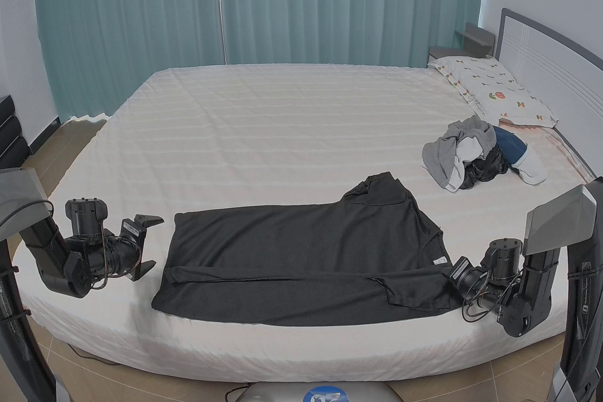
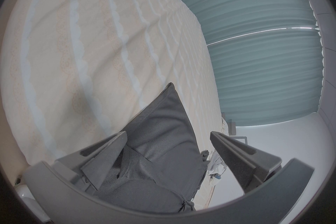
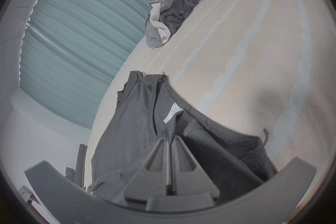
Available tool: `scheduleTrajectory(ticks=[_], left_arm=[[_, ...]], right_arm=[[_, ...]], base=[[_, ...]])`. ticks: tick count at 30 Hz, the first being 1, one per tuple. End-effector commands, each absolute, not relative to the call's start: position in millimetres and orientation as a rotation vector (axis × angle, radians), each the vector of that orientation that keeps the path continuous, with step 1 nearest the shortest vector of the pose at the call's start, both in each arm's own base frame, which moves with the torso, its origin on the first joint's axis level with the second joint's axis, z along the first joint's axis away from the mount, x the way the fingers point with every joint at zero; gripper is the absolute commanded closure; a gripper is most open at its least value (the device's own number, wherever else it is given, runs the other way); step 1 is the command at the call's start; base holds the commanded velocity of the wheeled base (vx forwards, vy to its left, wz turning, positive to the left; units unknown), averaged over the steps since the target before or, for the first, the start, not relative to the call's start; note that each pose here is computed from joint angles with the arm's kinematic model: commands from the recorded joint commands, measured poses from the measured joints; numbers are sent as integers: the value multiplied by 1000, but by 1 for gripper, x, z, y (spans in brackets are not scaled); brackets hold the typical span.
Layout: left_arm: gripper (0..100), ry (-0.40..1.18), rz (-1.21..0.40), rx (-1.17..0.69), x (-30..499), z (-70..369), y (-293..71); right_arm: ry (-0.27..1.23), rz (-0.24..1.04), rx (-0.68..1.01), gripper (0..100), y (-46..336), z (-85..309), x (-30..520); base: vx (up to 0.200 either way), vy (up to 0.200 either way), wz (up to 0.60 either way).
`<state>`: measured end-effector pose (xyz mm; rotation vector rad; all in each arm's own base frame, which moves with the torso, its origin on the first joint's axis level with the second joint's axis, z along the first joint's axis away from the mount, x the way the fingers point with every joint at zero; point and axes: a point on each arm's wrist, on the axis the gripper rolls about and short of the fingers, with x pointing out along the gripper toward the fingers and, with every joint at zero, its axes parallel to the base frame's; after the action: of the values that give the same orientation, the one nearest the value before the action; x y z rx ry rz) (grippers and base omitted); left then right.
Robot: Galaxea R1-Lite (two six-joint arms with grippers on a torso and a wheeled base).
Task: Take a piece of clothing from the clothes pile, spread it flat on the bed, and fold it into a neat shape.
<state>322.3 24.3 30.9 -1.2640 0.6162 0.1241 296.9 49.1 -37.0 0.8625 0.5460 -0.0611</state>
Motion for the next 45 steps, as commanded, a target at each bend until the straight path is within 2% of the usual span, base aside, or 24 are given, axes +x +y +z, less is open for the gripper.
scheduleTrajectory(ticks=[1, 2, 3, 11, 19, 28, 38, 45], left_arm=[[0, 621, 127, -1264, 322, 29, 24], [0, 622, 126, -1264, 322, 29, 24], [0, 622, 126, -1264, 322, 29, 24], [0, 617, 113, -1258, 322, 33, 21], [0, 739, 69, -1135, 308, 28, -3], [0, 779, 55, -1101, 296, 45, -13], [0, 829, 87, -1057, 304, 30, -24], [0, 847, 124, -947, 312, 12, -39]], right_arm=[[545, -65, 863, 100, 47, -39, 296], [543, -63, 864, 100, 47, -39, 296], [540, -60, 867, 0, 47, -38, 296], [531, -52, 878, 0, 48, -35, 296], [532, -75, 904, 0, 43, -31, 291], [532, -77, 904, 0, 41, -21, 281], [532, -77, 900, 0, 40, -20, 279], [535, -74, 900, 0, 41, -20, 279]], base=[[0, 0, 0], [0, 0, 0], [0, 0, 0], [0, 0, 0], [0, 0, 0], [0, 0, 0], [0, 0, 0], [0, 0, 0]])
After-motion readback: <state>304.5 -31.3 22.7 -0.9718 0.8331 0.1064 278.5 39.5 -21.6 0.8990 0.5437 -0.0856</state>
